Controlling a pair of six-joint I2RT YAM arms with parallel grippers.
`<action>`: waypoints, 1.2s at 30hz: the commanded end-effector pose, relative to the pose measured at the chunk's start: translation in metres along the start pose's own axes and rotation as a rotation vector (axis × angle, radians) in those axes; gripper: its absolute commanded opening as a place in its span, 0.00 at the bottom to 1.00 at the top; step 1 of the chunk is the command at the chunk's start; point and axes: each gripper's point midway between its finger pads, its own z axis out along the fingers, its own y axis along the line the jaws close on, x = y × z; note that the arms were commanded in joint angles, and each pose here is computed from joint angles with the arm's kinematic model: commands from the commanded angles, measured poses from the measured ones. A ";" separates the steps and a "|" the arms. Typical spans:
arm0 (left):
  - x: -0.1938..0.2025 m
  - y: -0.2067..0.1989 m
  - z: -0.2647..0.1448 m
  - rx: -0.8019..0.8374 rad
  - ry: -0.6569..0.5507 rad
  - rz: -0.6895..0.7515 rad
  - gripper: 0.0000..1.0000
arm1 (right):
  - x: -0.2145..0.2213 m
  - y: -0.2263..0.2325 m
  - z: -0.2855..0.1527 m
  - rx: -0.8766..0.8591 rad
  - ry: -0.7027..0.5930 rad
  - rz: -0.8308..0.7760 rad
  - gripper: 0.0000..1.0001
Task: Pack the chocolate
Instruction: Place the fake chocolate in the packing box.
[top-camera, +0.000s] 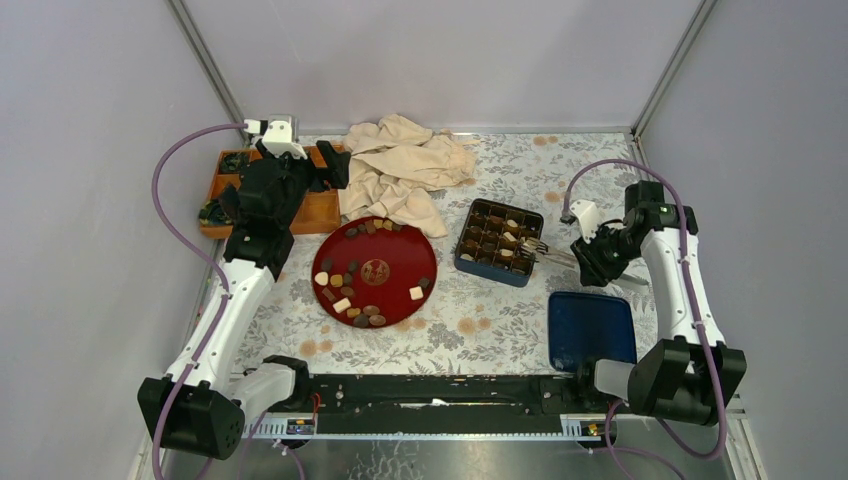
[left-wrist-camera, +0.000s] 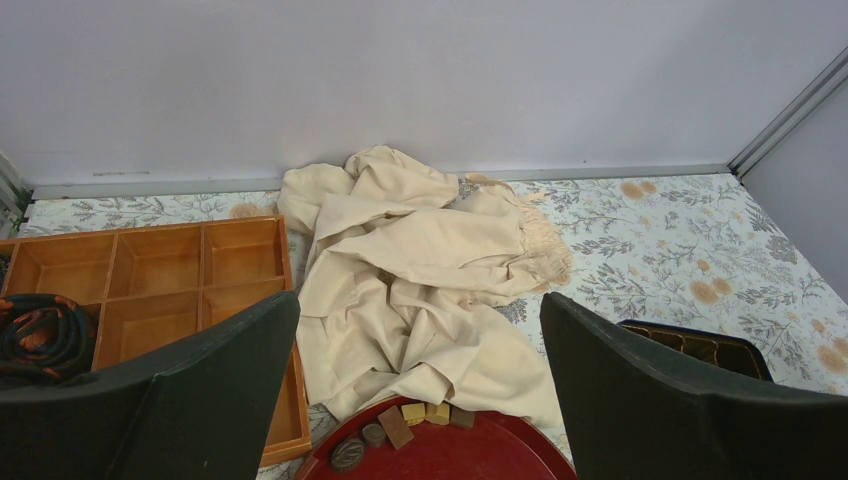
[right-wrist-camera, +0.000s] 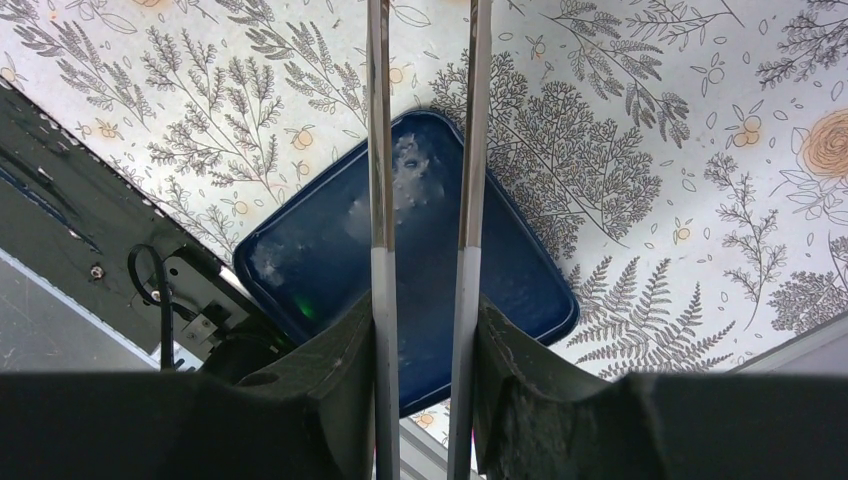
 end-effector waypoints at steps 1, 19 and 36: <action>-0.010 -0.003 0.000 0.012 -0.044 0.009 0.99 | -0.001 -0.010 0.006 0.022 -0.002 0.013 0.17; -0.009 -0.004 0.000 0.012 -0.045 0.009 0.99 | -0.002 -0.019 0.017 0.009 0.007 0.044 0.42; -0.009 -0.004 0.000 0.014 -0.043 0.006 0.99 | -0.025 -0.009 0.007 -0.035 -0.091 0.021 0.44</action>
